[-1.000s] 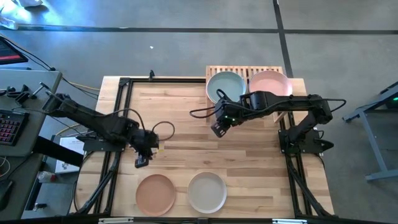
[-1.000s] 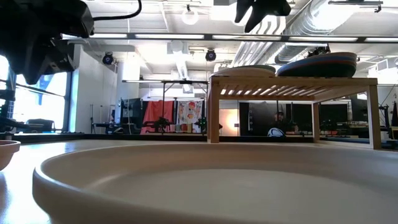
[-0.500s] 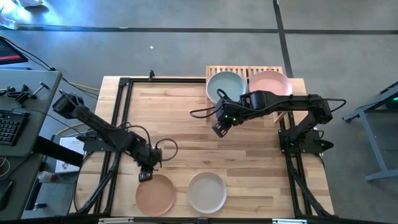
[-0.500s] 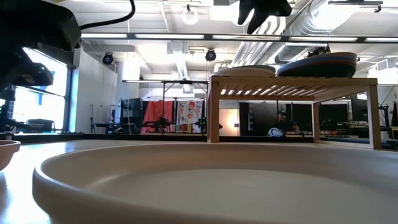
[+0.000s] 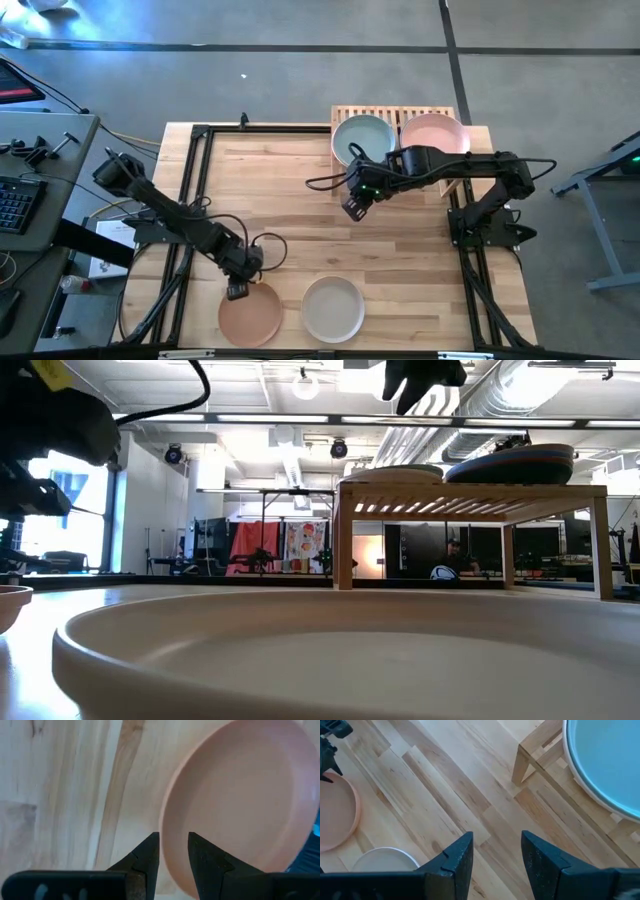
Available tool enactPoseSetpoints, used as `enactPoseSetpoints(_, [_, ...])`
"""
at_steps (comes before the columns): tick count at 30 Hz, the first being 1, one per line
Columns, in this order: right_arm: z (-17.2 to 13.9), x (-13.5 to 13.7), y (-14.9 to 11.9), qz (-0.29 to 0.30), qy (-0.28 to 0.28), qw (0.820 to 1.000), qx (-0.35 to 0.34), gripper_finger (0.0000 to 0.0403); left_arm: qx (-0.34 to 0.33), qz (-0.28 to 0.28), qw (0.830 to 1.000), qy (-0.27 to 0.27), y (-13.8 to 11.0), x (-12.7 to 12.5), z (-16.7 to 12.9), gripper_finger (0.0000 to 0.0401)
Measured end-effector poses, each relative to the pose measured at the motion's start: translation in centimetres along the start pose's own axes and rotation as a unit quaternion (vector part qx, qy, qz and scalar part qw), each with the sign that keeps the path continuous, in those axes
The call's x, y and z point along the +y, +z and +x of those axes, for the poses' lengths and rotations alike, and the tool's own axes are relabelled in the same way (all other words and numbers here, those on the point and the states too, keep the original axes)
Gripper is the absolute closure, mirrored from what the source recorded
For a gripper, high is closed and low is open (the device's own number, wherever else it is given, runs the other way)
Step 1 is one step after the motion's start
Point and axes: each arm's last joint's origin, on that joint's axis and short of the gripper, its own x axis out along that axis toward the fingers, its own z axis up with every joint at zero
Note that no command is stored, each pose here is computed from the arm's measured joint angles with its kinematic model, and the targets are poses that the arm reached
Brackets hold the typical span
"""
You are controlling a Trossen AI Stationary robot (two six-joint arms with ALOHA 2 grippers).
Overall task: Place and stack plates onto a shelf
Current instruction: Stack the brown plate on top of the light blue plate on the shelf
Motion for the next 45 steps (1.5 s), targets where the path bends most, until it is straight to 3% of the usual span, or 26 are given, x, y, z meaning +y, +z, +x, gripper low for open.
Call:
enactPoseSetpoints(34, [0.0, 0.0, 0.0, 0.004, 0.002, 1.0, 0.001, 0.026, 0.016, -0.009, 0.999, 0.041, 0.5, 0.2, 3.2, 0.0313])
enactPoseSetpoints(45, [0.0, 0.0, 0.0, 0.004, 0.001, 1.0, 0.001, 0.026, 0.016, 0.008, 0.999, 0.041, 0.5, 0.3, 3.0, 0.0396])
